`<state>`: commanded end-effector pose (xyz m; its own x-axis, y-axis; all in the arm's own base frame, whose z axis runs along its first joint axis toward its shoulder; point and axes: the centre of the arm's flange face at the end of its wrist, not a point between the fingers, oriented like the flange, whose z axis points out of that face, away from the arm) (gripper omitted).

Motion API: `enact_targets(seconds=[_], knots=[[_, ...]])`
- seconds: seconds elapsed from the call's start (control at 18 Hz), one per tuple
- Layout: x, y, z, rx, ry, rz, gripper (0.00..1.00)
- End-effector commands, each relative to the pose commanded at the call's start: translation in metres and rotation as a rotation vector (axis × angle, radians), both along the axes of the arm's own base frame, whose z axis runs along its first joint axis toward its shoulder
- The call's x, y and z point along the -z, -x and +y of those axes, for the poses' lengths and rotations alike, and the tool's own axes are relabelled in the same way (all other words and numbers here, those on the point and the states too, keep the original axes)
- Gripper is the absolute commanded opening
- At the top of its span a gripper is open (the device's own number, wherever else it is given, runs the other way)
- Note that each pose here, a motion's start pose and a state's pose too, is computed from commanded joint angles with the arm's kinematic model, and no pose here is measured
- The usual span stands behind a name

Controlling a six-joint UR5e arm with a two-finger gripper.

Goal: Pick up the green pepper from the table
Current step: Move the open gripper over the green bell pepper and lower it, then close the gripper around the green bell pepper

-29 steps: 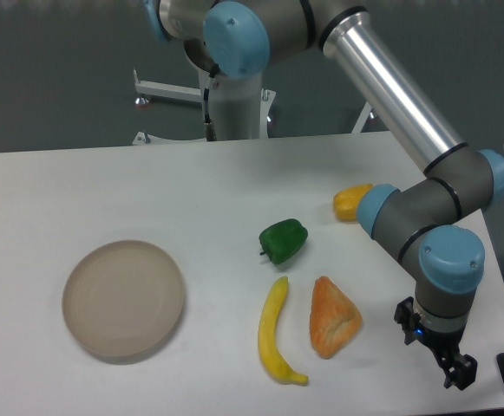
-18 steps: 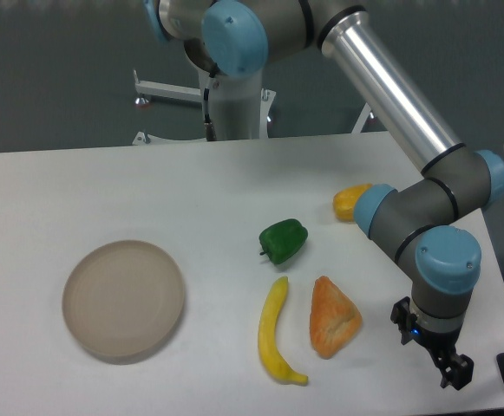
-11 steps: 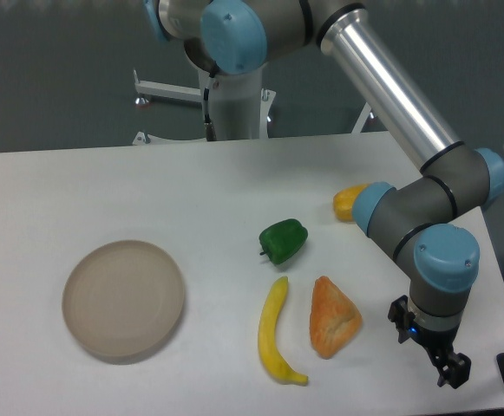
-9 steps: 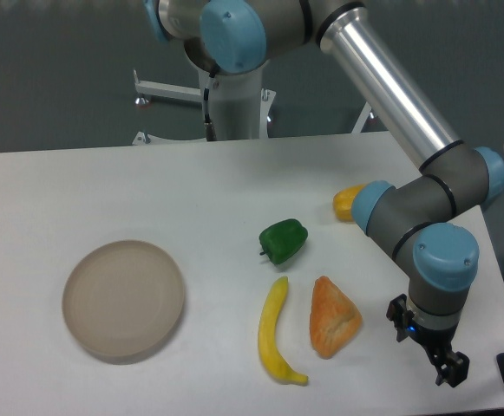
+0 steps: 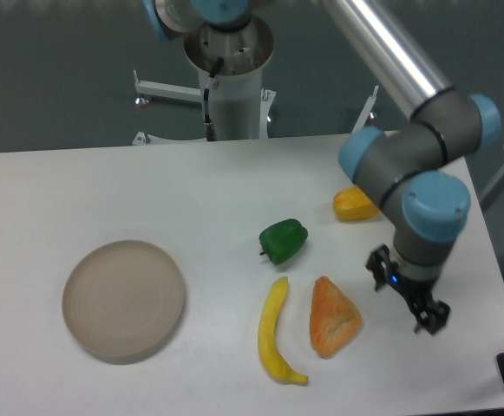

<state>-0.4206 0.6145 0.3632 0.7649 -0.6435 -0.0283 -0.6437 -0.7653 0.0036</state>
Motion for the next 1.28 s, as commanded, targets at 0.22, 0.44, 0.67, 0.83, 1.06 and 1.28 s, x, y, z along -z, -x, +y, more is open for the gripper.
enact_targets(seconds=[0.22, 0.44, 0.67, 0.83, 1.06, 1.28], knots=[[0.010, -0.029, -0.015, 0.023, 0.062, -0.062, 1.00], [0.043, -0.058, -0.019, 0.040, 0.114, -0.112, 1.00], [0.061, -0.080, -0.016, 0.050, 0.126, -0.151, 1.00], [0.069, -0.092, -0.024, 0.044, 0.143, -0.167, 1.00], [0.077, -0.105, -0.022, 0.033, 0.138, -0.153, 1.00], [0.090, -0.112, -0.027, 0.034, 0.154, -0.166, 1.00]])
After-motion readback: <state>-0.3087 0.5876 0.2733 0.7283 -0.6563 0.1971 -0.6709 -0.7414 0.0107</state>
